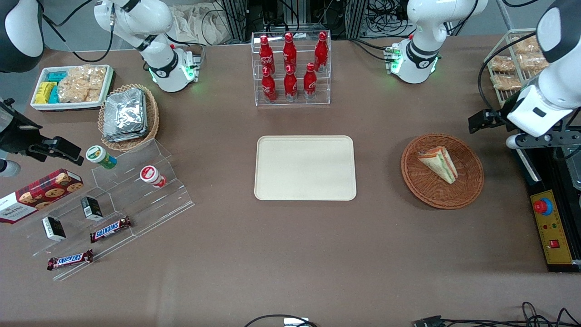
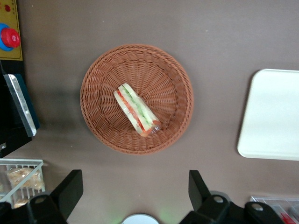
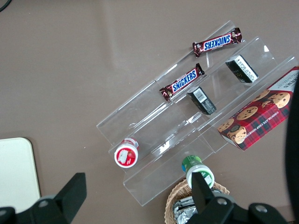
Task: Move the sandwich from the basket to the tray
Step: 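Move the left gripper over the sandwich in the wicker basket, then lower the open left gripper around the wrapped sandwich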
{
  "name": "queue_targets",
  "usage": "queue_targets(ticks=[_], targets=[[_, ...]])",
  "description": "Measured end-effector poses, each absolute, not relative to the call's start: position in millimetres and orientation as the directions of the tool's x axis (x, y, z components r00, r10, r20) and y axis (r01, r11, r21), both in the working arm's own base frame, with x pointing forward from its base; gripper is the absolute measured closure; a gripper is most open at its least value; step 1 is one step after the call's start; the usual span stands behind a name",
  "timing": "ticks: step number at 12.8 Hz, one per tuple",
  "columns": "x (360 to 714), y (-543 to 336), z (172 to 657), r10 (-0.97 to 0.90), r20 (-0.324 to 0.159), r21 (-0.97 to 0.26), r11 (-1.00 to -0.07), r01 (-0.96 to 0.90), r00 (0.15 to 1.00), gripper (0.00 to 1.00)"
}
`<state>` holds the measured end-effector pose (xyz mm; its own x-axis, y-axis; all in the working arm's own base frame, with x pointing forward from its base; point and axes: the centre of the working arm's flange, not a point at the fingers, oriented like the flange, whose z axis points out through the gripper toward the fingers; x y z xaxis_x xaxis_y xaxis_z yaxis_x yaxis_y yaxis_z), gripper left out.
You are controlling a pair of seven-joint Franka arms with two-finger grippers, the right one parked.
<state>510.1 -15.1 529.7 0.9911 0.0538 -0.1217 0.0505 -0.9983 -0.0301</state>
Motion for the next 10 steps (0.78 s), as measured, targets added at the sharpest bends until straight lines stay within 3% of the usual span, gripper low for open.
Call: queue_targets(ticks=[4, 10], targets=[[476, 7, 467, 0.159, -0.078, -0.044, -0.987, 0.156, 0.984, 0.0], [455, 16, 389, 0.363, 0.006, -0.033, -0.931, 0.363, 0.932, 0.0]])
